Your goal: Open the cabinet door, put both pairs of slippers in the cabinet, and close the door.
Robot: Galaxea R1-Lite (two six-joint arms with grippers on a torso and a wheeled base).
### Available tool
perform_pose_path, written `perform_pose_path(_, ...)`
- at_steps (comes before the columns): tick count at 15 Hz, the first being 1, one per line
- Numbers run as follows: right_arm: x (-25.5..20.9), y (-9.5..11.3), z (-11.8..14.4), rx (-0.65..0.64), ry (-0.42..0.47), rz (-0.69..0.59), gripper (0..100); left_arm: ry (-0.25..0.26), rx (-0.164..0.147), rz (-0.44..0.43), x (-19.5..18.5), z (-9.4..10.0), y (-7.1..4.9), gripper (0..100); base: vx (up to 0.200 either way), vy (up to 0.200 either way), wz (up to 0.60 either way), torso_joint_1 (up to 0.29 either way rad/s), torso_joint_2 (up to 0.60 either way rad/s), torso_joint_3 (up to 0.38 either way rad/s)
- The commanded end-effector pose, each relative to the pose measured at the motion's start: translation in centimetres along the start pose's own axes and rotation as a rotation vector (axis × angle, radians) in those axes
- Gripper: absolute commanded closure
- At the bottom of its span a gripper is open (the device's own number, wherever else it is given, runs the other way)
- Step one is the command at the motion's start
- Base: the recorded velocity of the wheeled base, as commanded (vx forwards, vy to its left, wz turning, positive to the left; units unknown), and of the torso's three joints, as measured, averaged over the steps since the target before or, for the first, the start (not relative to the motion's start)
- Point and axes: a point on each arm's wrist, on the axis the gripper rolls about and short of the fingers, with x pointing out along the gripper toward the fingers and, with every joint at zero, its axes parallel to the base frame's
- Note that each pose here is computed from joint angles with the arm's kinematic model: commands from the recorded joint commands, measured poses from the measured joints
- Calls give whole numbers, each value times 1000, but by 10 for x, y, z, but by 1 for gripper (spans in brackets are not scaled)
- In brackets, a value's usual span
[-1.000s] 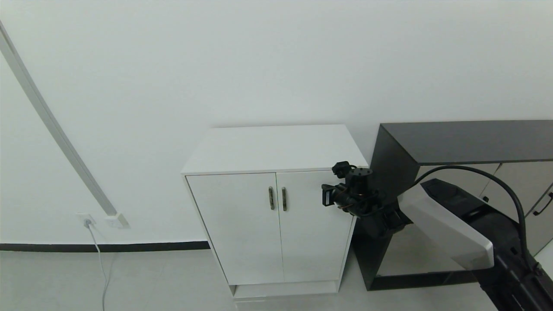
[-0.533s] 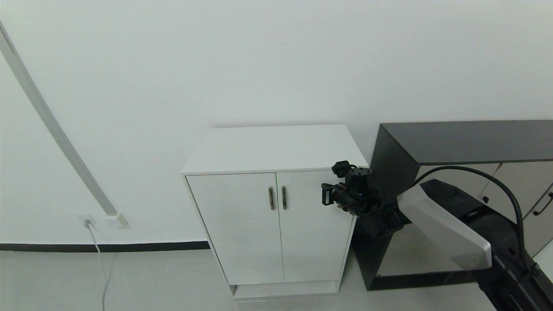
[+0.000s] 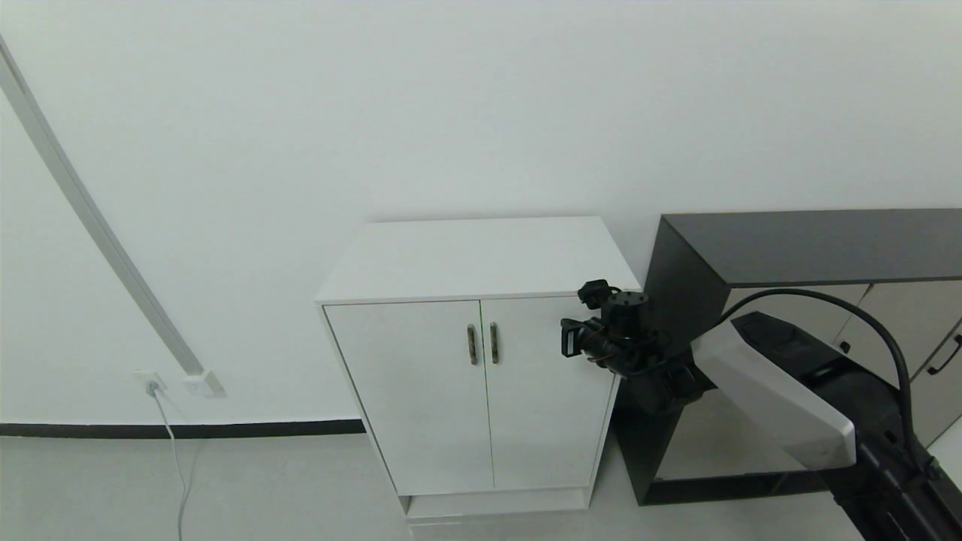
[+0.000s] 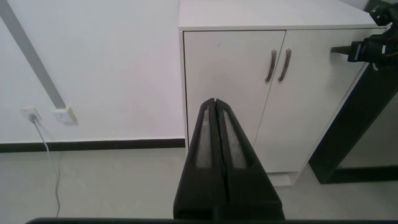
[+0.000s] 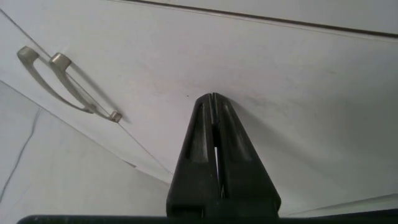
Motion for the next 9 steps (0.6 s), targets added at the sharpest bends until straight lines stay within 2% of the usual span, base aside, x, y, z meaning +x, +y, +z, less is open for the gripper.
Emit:
perform_pose_path(1, -7, 1, 9, -14, -14, -31, 100, 2, 0, 0, 0, 0, 0, 100, 0, 0, 0, 0, 0, 0)
perform_pose_path(6, -56, 3, 27, -17, -55, -34, 100, 2, 0, 0, 0, 0, 0, 100, 0, 0, 0, 0, 0, 0)
perform_pose_path(9, -103, -9, 40, -12, -81, -66, 100, 2, 0, 0, 0, 0, 0, 100, 0, 0, 0, 0, 0, 0)
